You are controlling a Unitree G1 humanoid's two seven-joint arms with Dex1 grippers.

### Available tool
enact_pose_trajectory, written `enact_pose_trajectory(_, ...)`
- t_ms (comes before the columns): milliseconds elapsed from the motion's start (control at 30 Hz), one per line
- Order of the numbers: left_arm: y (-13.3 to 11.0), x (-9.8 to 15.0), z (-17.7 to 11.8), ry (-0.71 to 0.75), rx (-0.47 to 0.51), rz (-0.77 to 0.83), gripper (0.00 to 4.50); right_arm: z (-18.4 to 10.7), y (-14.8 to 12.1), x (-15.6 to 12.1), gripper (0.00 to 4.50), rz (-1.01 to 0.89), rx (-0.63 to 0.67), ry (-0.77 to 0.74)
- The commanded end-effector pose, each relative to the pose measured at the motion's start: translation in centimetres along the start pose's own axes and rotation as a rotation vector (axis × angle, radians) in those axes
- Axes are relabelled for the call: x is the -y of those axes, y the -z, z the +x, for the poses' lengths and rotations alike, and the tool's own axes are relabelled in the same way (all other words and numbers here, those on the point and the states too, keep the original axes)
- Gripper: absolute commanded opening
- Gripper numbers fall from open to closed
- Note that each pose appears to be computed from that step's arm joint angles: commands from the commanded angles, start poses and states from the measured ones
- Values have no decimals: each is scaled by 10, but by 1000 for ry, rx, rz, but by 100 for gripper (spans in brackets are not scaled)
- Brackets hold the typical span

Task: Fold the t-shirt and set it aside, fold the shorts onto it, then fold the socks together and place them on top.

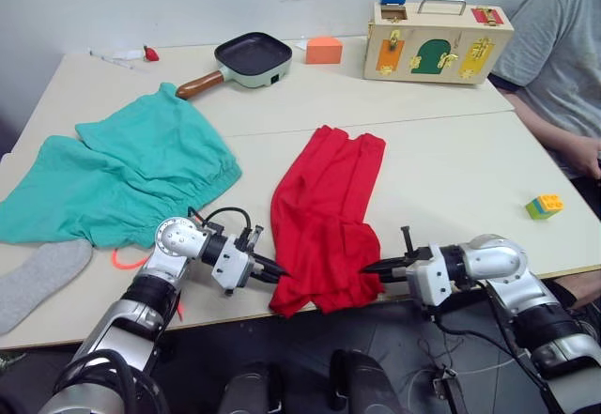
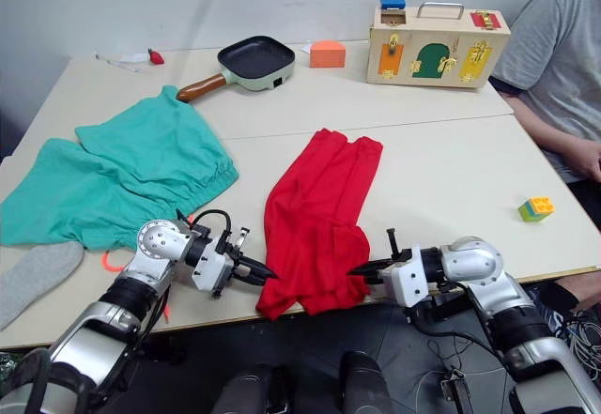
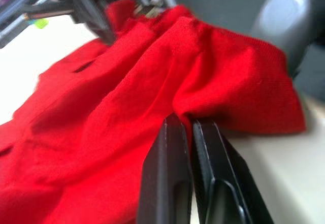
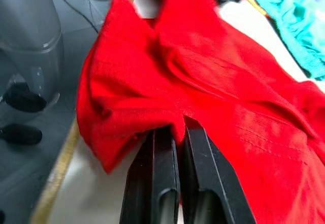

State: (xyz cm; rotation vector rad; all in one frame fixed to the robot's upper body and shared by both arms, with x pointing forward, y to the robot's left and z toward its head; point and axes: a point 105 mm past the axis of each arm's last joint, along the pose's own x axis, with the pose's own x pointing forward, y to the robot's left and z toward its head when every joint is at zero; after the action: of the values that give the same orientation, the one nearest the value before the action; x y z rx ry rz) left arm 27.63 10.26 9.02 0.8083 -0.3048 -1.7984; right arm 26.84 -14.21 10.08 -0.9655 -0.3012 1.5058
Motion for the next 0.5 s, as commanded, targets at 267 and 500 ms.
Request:
enact_pose_trajectory(267,-55,10,-19,-61,123,-117,5,-63,-30,-3,0,104,-57,13)
enact_pose_trajectory(500,-70,4,-37,-61,75,-162,5,-83,-51,-11,0,205,-81,-27)
